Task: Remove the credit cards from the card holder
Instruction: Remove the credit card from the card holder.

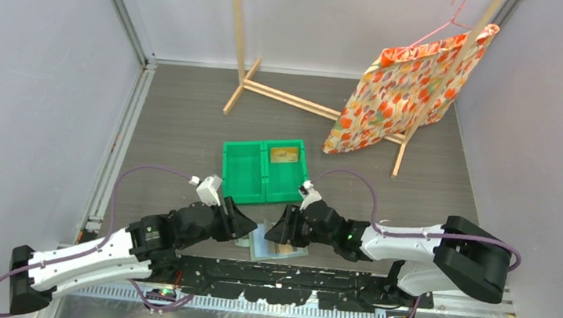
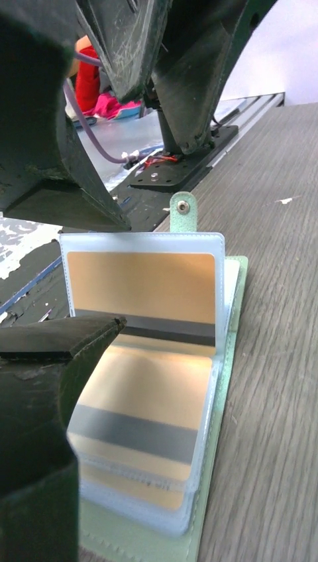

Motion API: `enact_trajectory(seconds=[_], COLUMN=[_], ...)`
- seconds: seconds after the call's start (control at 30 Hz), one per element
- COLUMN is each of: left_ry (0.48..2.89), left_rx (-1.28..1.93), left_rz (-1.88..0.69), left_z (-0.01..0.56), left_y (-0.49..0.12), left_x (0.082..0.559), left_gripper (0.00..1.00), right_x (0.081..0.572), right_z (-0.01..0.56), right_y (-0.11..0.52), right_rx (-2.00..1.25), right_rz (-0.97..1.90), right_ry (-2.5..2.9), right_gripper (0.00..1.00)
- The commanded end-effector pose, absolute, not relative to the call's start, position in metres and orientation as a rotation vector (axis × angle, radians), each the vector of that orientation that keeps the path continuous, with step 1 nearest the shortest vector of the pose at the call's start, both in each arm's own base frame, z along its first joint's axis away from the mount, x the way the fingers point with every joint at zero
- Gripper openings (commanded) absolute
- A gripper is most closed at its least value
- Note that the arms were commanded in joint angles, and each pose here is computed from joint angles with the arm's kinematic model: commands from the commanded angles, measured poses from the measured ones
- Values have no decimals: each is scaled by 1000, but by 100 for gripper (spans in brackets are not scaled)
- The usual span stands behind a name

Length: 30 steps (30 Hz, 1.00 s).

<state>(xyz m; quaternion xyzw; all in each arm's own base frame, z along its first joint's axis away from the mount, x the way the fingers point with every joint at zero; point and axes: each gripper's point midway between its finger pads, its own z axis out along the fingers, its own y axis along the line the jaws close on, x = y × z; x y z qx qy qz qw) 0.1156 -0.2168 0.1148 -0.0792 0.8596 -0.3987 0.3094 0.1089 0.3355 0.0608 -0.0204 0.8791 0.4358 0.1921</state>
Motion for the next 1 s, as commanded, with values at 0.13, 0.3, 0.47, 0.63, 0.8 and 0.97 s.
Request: enact_trajectory(seconds=[0.13, 0.3, 0.47, 0.63, 0.8, 0.97], left_ry=[2277, 2319, 2377, 2404, 2425, 2411], left_rx=[-243, -313, -334, -360, -381, -369], left_rz=[-995, -971, -989, -1025, -1042, -1081], left_z=[115, 97, 76, 61, 48, 50], left_y=[-211, -204, -204, -210, -215, -226], left_x=[121, 117, 108, 104, 102, 105], left_gripper=[50, 64, 73, 74, 73, 68], right_x=[98, 106, 130, 135, 136, 132], right_z=[96, 98, 79, 68, 57, 42], right_y=[365, 352, 320, 312, 312, 315], right_rx=[-252, -231, -49, -47, -42, -37], right_rz=[1381, 1300, 1143, 1105, 1094, 1097], right_ry=[2397, 2376, 2391, 2446, 2476, 2511], right_gripper=[56, 56, 11, 9, 12, 11])
